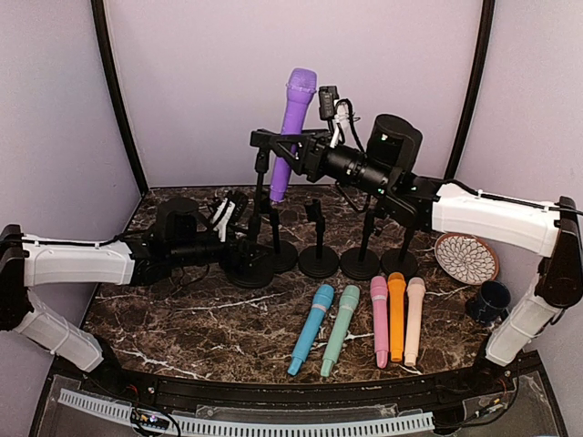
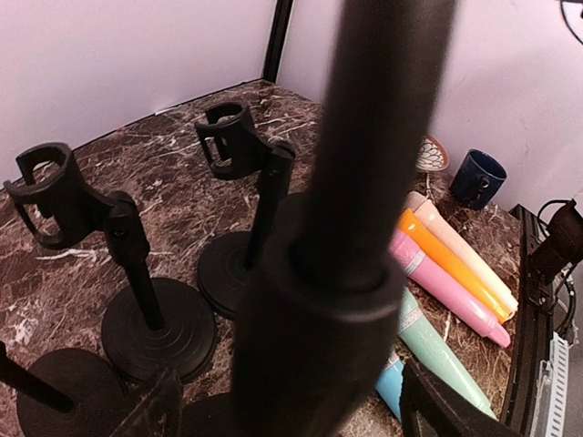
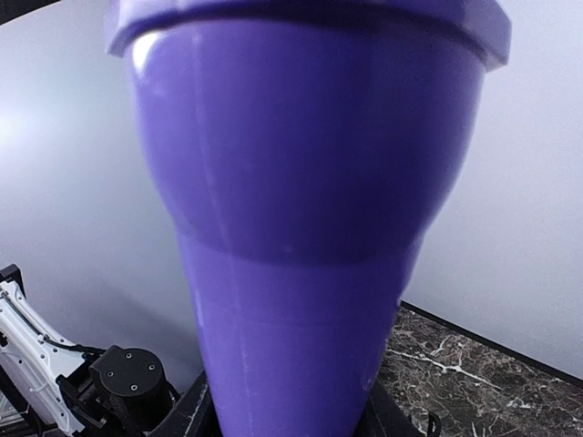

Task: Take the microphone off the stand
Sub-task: Pass from the right arm to the left

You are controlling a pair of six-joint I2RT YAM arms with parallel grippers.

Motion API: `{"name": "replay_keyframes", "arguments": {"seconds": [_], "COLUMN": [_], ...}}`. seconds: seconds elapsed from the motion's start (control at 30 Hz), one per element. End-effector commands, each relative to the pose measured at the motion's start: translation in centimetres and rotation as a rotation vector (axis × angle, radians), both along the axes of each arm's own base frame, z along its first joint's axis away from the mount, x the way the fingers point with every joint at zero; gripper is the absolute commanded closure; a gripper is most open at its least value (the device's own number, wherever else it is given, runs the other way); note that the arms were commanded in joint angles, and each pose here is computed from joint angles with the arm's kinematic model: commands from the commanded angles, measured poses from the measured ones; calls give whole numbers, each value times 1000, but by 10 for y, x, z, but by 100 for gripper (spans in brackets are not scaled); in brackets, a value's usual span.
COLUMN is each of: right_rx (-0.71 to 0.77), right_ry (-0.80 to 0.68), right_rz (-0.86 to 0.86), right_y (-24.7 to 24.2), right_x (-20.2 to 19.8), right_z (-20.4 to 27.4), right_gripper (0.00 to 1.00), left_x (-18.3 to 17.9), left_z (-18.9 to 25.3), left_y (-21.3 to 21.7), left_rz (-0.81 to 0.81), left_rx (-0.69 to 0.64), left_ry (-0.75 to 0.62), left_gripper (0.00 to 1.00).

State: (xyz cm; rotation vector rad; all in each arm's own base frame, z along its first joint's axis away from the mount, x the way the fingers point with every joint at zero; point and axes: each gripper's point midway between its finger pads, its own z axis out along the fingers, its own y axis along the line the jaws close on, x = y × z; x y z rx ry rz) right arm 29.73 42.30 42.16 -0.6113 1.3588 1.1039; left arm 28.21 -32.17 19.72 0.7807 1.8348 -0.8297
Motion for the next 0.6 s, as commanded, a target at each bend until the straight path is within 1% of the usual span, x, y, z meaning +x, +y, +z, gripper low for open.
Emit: {"name": "replay_keyframes", "arguments": {"seconds": [0.0, 0.07, 0.13, 0.17, 0.3, 0.33, 0.37, 0.4, 0.47, 0.57], "right_rx": [161, 163, 162, 161, 165, 167, 168, 169, 166, 152], "right_ry": [-117, -118, -117, -115, -104, -101, -98, -98, -93, -81], "right_rz": [-21, -24, -25, -26, -19, -13, -6, 2, 8, 8], "right_y": [-29, -30, -30, -30, -30, -29, -28, -28, -27, -24], "right_x": [-17, -17, -17, -17, -17, -18, -18, -20, -20, -18], "right_z": [68, 70, 69, 69, 70, 70, 71, 71, 71, 68], "right_gripper": [100, 100, 100, 100, 100, 100, 100, 100, 100, 100], "left_x": [12, 17, 18, 18, 19, 19, 19, 19, 19, 17], "left_z": [-2, -6, -7, -7, -7, -7, -7, -7, -6, -4], "left_y": [4, 8, 10, 10, 9, 8, 8, 7, 6, 6], "left_rz": [73, 107, 120, 120, 112, 109, 107, 104, 99, 89], "left_rx": [41, 62, 70, 69, 72, 74, 76, 76, 76, 71], "left_ry": [3, 7, 6, 5, -4, -6, -7, -8, -12, -20], "left_gripper": [17, 18, 25, 30, 39, 46, 50, 56, 61, 65]}}
